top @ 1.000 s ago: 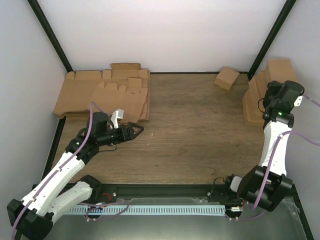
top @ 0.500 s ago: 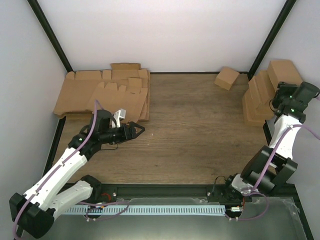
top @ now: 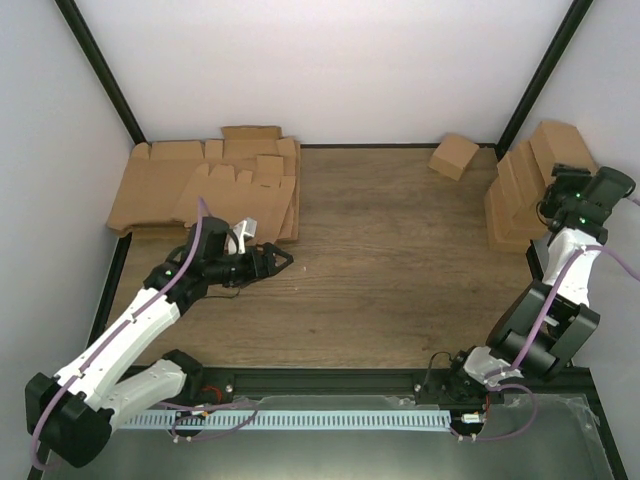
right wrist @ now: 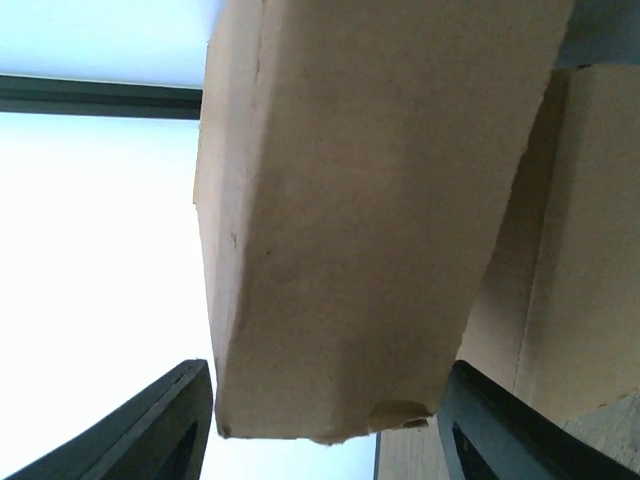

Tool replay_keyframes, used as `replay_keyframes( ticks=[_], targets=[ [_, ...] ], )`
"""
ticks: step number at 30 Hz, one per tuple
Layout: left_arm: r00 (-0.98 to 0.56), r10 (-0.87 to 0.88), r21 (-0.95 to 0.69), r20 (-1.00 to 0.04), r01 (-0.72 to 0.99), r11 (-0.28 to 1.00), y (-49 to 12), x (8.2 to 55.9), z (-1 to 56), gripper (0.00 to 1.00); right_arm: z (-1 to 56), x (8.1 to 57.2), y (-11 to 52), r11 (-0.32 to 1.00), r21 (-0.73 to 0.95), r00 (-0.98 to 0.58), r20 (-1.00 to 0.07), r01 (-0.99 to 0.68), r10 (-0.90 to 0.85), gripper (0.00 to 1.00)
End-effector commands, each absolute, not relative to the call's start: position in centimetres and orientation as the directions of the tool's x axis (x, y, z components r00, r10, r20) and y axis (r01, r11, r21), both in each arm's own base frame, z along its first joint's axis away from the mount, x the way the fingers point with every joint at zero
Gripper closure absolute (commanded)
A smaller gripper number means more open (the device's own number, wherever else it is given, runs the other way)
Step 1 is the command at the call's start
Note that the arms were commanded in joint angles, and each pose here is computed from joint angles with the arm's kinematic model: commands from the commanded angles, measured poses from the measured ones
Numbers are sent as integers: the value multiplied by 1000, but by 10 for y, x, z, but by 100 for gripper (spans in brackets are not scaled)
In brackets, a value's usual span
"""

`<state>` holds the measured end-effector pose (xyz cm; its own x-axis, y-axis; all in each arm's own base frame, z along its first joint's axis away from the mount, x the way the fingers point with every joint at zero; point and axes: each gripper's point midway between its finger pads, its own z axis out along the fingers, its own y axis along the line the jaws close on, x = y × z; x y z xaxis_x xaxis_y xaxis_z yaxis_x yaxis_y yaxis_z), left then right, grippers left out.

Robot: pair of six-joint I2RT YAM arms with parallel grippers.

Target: Fold the paper box

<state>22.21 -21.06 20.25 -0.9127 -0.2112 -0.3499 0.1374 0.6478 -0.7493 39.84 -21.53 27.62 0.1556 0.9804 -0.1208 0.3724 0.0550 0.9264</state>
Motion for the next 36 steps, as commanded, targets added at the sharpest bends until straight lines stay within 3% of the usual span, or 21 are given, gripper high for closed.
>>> replay_keyframes(
  ticks=[1, 4, 5, 15, 20, 26, 31, 33, 36],
  targets=[
    [-897, -218, -763, -385, 177, 621, -215, 227, 222, 10, 278, 399, -217, 38, 927, 140, -96, 372, 985, 33],
    [-896, -220, -762, -385, 174, 624, -213, 226, 221, 10, 278, 399, -215, 32, 919, 131, -91, 393, 987, 3],
    [-896, -220, -762, -385, 174, 624, -213, 225, 221, 10, 282, 398, -215, 33, 917, 133, -93, 397, 987, 1],
    [-897, -225, -770, -381, 173, 614, -212, 220, 221, 10, 276, 375, -205, -73, 847, 178, -26, 527, 984, 0],
    [-896, -223, -769, -385, 177, 614, -211, 218, 220, 10, 275, 358, -195, -57, 829, 168, -44, 556, 985, 0],
    [-882, -230, -761, -412, 193, 620, -206, 215, 227, 10, 314, 336, -181, 125, 834, 106, -214, 538, 971, 0],
    [-848, -233, -742, -475, 245, 624, -201, 214, 247, 8, 348, 320, -149, 351, 827, -6, -388, 440, 922, 0],
    [-817, -223, -717, -532, 295, 631, -199, 216, 258, 1, 361, 326, -120, 493, 805, -92, -492, 330, 866, 0],
    [-722, -204, -648, -661, 412, 641, -195, 221, 275, 0, 377, 336, -60, 721, 676, -145, -706, 154, 693, 0]
  ],
)
